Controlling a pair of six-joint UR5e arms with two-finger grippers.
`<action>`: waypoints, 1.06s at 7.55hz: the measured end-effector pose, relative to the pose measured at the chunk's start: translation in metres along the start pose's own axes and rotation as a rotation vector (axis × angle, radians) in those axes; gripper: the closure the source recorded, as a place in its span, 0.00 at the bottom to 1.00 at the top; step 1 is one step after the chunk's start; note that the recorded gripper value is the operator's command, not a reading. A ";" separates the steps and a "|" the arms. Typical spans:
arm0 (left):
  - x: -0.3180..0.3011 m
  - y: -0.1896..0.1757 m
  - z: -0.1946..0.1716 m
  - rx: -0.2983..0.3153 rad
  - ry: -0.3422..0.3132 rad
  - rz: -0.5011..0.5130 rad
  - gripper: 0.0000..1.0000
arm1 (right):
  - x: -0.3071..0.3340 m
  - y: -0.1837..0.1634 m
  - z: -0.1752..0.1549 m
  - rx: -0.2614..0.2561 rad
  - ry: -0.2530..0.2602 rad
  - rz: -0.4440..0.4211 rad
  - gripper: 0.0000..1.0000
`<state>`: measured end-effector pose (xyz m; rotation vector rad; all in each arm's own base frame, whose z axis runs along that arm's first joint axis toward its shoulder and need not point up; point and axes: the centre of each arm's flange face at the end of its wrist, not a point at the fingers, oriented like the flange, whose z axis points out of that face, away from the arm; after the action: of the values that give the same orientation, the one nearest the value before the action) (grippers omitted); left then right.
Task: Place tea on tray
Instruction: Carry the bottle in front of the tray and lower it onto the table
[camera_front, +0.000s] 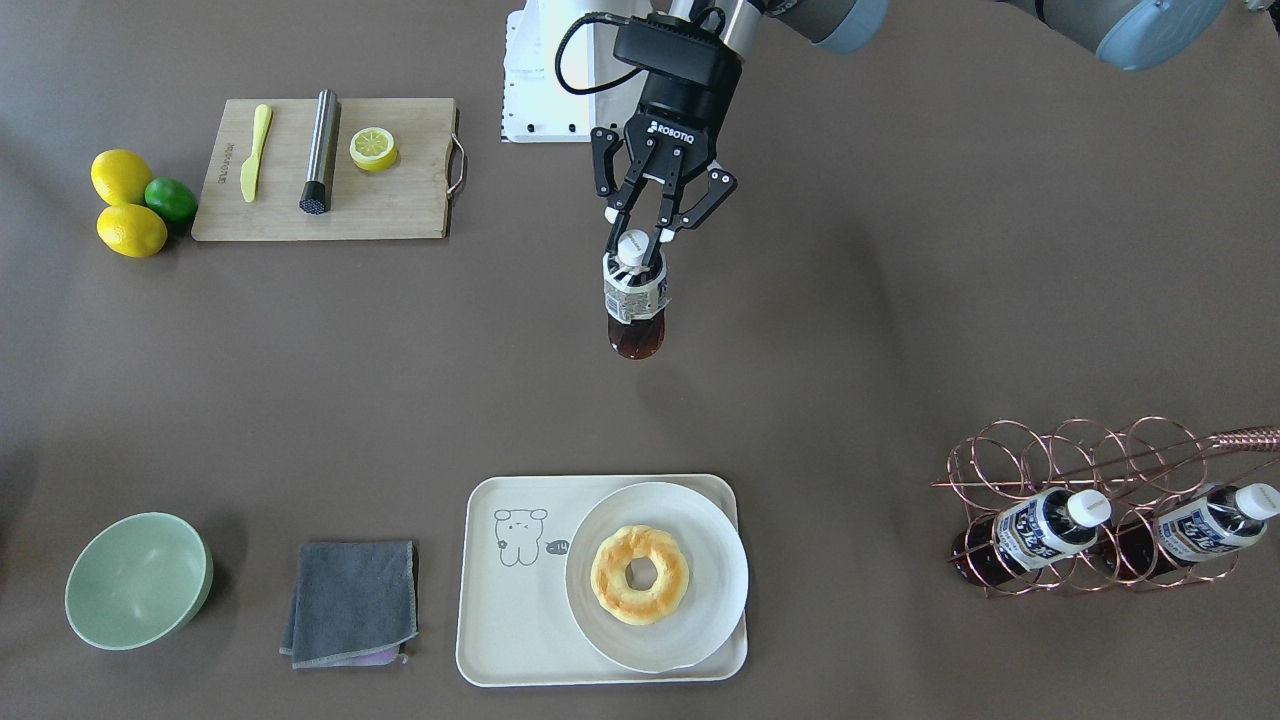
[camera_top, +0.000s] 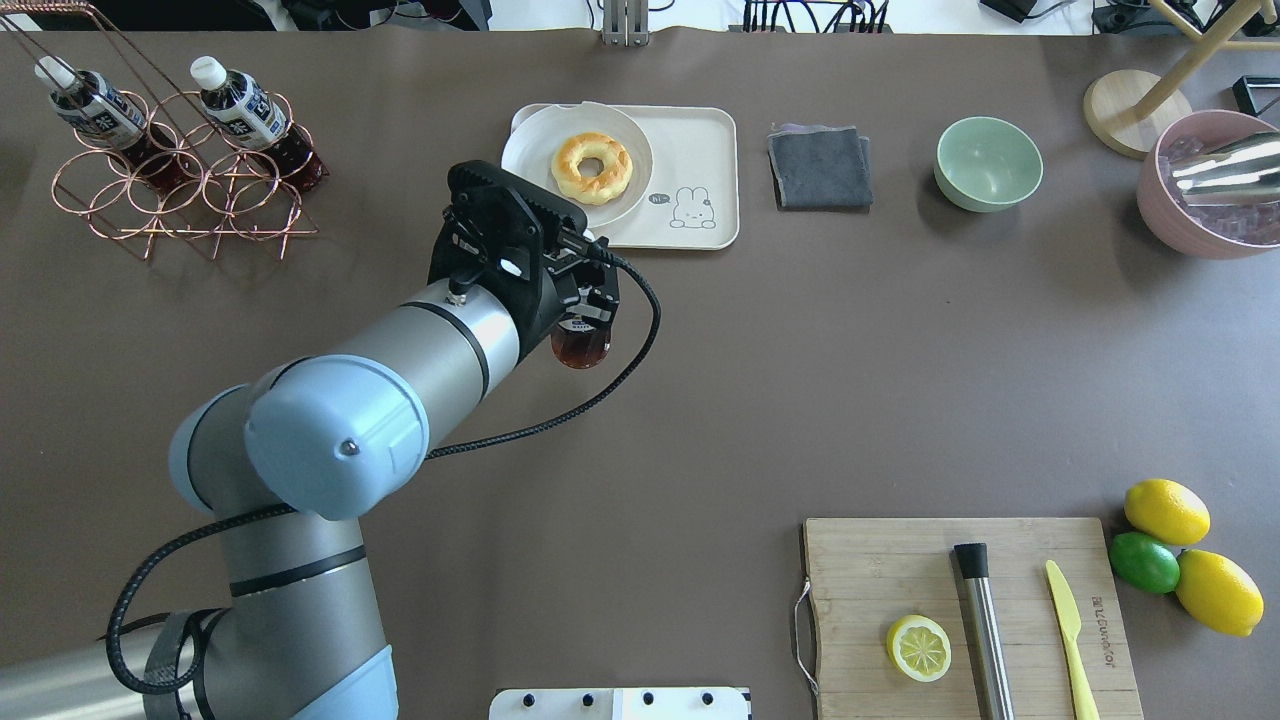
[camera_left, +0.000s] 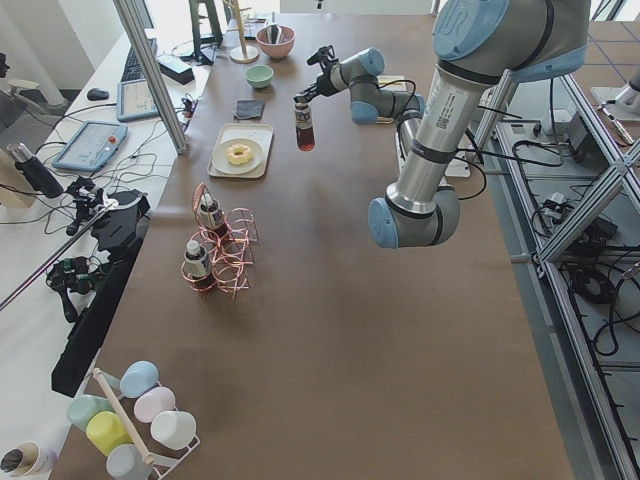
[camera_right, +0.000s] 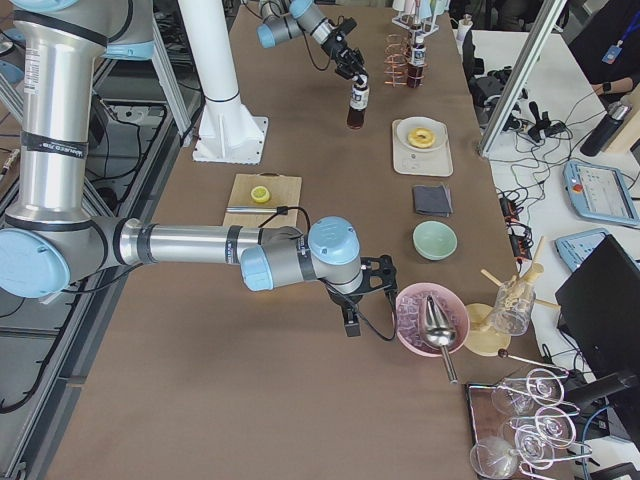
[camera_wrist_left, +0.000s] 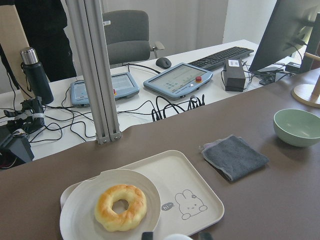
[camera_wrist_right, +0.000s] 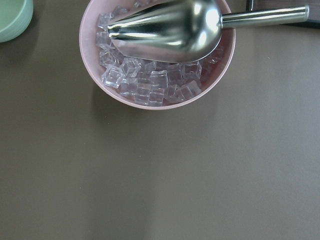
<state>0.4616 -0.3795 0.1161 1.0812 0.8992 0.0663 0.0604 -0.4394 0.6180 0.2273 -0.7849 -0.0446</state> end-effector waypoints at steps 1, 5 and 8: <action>0.018 0.017 -0.001 -0.003 0.000 0.008 1.00 | 0.000 0.000 0.000 0.000 0.000 0.000 0.00; 0.046 0.046 0.000 0.054 0.051 -0.031 1.00 | 0.002 -0.004 0.000 0.003 0.002 0.001 0.00; 0.043 0.048 0.004 0.082 0.032 -0.037 1.00 | 0.003 -0.005 0.001 0.003 0.002 0.002 0.00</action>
<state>0.5101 -0.3387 0.1284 1.1424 0.9575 0.0165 0.0622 -0.4448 0.6194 0.2291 -0.7831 -0.0415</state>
